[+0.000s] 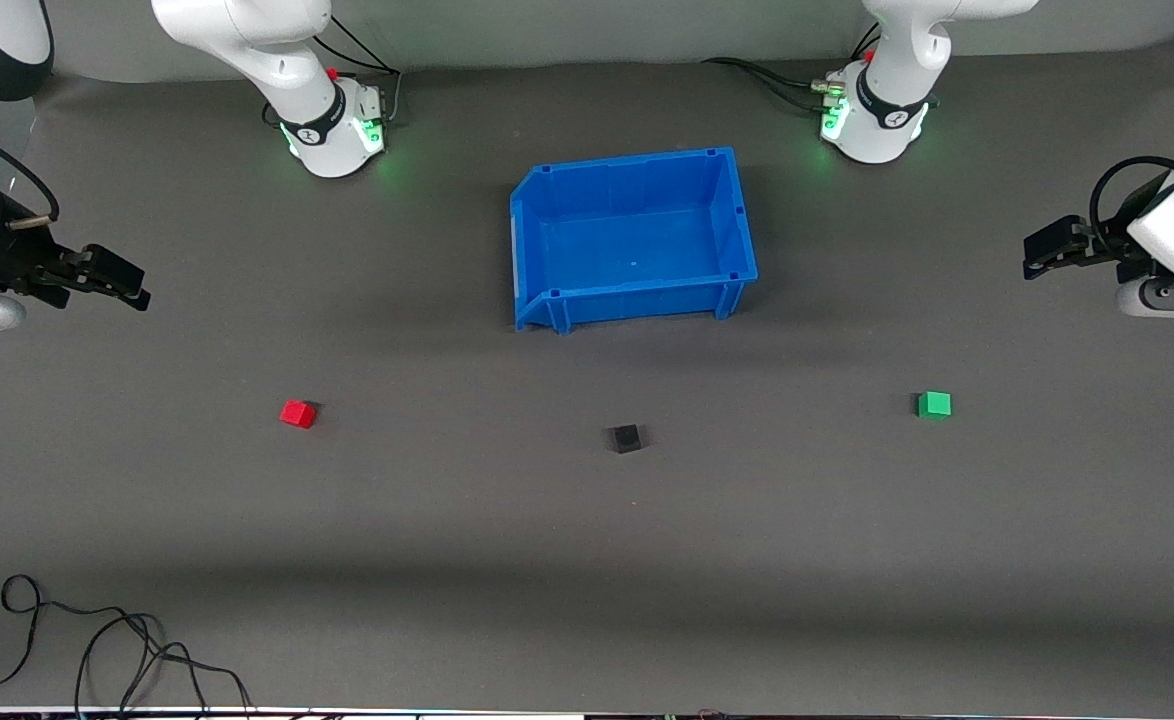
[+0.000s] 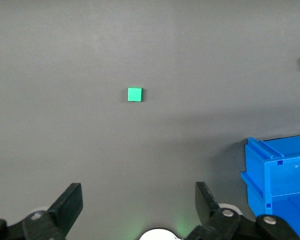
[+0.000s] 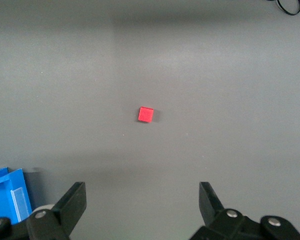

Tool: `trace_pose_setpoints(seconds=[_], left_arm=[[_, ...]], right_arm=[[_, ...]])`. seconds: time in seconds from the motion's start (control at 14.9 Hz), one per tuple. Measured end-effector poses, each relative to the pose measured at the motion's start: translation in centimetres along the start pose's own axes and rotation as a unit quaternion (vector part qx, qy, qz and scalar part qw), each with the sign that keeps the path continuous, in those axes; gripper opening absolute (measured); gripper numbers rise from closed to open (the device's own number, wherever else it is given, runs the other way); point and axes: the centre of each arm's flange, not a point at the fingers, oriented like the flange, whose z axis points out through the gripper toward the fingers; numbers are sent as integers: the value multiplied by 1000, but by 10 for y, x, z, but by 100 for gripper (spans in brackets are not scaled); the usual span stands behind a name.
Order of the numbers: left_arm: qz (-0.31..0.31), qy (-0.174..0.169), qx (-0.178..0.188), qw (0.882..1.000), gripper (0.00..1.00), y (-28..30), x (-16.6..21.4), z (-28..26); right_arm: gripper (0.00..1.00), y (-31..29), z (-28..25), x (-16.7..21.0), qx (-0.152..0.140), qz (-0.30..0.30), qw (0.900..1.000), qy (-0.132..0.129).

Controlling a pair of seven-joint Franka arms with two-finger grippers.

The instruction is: Attach green and red cubes to black cube

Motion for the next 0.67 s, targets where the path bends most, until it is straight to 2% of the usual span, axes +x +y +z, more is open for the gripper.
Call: trace_pose_setpoints(seconds=[0.67], left_arm=[[-1, 1, 0, 1000, 100, -1, 1, 0]], right_arm=[[100, -1, 1, -1, 0, 1, 1000, -3]])
